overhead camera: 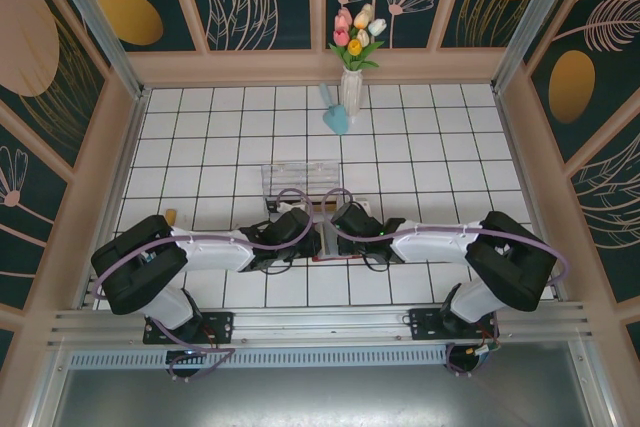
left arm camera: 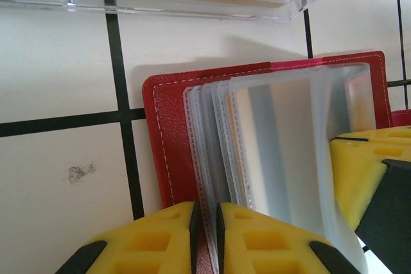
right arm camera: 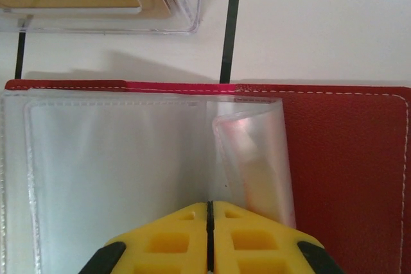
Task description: Take the credit cards out of the card holder
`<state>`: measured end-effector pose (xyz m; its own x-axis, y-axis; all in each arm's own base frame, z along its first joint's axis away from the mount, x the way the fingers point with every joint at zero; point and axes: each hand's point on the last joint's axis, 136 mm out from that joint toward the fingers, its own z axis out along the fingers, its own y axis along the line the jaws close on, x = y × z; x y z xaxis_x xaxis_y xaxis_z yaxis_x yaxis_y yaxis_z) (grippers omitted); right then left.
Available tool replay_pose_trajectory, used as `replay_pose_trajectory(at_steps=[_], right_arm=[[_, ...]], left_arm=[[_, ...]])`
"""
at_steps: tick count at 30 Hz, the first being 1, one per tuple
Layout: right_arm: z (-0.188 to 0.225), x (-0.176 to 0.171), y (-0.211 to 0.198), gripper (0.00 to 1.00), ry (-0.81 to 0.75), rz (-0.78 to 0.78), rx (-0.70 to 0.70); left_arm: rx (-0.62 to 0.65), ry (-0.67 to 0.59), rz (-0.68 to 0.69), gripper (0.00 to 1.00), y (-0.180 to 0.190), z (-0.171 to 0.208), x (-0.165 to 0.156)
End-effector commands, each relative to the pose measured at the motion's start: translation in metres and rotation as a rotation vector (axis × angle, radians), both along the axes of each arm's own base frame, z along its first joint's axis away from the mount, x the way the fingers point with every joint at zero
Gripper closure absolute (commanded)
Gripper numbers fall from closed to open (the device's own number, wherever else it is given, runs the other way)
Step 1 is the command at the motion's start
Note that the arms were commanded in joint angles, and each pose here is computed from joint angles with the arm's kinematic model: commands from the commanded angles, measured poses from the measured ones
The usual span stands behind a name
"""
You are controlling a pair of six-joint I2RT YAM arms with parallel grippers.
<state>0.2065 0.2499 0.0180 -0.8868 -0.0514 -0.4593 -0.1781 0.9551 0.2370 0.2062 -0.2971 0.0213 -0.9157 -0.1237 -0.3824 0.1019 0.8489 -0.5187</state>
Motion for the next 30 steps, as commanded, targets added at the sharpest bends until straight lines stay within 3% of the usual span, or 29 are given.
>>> replay_pose_trajectory(at_steps=[1, 14, 30], right_arm=[[-0.013, -0.005, -0.010, 0.92, 0.025, -0.007, -0.036], [-0.014, -0.007, -0.009, 0.93, 0.031, -0.003, -0.020], [-0.015, -0.007, -0.008, 0.92, 0.034, -0.002, -0.015]], left_arm=[[-0.047, -0.014, -0.013, 0.81, -0.015, 0.010, 0.005], [-0.056, -0.039, -0.038, 0.75, -0.020, 0.021, 0.008], [-0.073, -0.080, -0.018, 0.81, -0.017, 0.043, 0.012]])
